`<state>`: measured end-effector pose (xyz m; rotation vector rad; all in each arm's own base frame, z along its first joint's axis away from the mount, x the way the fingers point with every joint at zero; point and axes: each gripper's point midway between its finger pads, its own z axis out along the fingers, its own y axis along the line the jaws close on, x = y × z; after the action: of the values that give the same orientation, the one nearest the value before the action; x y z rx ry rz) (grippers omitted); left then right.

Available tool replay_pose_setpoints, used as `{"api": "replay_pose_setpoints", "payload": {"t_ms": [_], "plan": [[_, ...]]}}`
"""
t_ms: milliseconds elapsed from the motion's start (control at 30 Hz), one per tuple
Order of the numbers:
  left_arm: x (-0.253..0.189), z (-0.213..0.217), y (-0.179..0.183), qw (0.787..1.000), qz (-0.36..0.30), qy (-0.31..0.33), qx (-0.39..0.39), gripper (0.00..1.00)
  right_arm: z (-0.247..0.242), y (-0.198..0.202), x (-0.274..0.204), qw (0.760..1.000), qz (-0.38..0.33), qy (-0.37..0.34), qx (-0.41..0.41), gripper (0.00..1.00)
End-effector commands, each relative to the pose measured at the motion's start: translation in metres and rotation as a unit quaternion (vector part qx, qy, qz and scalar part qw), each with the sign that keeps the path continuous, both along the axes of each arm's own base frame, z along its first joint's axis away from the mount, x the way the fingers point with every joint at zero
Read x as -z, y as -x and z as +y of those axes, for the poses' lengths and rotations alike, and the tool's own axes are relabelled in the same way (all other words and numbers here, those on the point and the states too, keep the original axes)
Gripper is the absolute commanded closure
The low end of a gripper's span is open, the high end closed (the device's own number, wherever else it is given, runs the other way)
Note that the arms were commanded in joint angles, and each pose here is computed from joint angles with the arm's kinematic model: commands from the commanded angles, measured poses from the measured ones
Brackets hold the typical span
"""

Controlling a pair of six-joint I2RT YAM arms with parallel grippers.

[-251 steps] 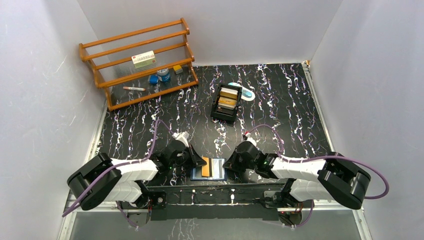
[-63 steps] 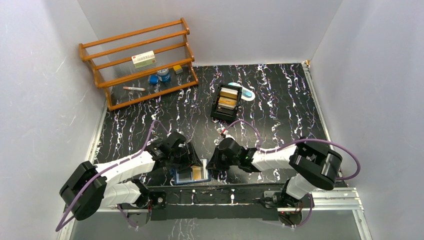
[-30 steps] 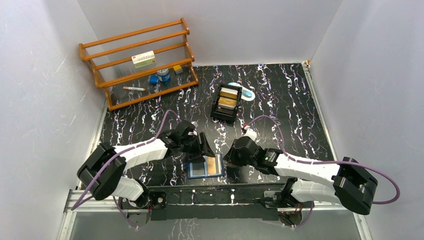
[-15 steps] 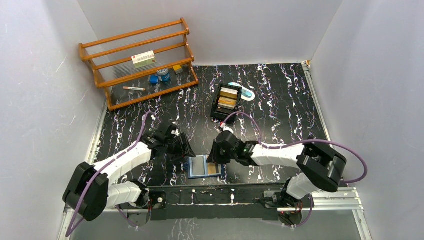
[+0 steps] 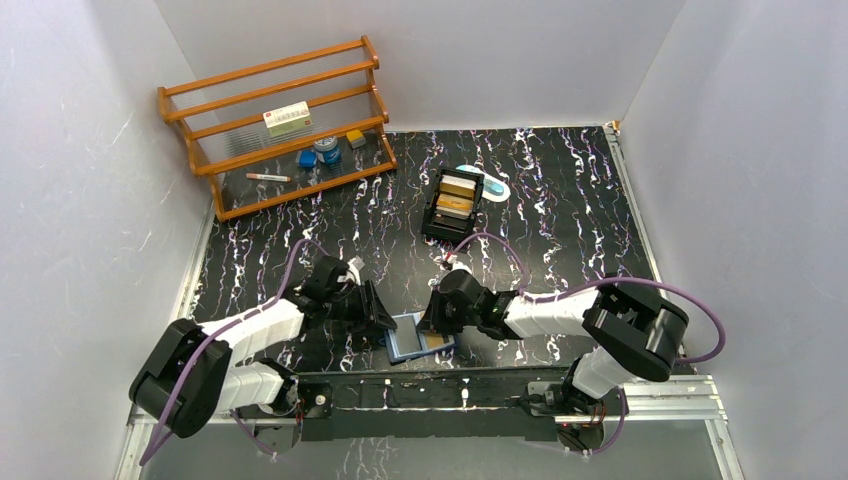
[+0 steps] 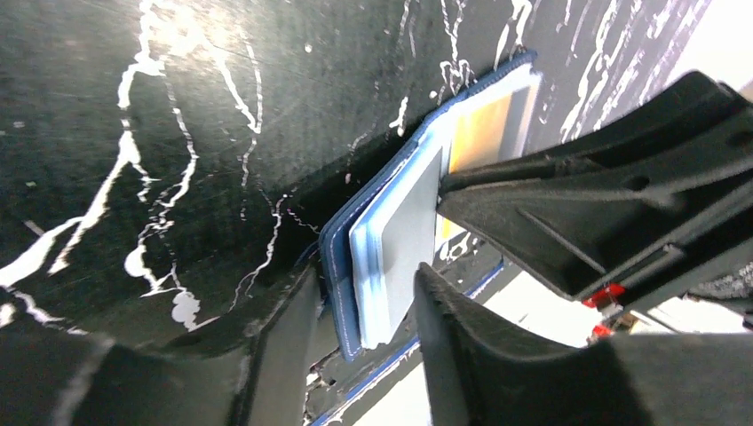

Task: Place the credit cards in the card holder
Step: Turn over the card slot in the card holder.

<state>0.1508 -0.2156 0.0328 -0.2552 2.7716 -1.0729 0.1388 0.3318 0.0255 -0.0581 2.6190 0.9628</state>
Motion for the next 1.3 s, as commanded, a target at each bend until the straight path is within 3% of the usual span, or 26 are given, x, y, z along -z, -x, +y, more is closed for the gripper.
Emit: {"api": "replay_pose_setpoints", "payload": {"t_ms": [0,600,1067,1267], "plan": [[-0.031,-0.023,-0.002,0.994,-0.040,0.097,0.028,0.63,-0.013,0.004,0.016,1.000,0.015,0.013,0.012,0.77],[-0.042,-0.034,-0.008,0.986,-0.072,0.144,0.033,0.96,-0.015,0.004,0.013,1.000,0.020,0.000,0.022,0.77],[-0.061,-0.040,-0.008,0.974,-0.113,0.193,0.047,1.00,-0.011,0.005,0.010,0.999,0.024,-0.013,0.021,0.73],[-0.048,-0.029,-0.010,0.986,-0.097,0.126,0.044,1.00,-0.006,0.000,-0.012,1.000,0.006,-0.014,0.011,0.69]]}}
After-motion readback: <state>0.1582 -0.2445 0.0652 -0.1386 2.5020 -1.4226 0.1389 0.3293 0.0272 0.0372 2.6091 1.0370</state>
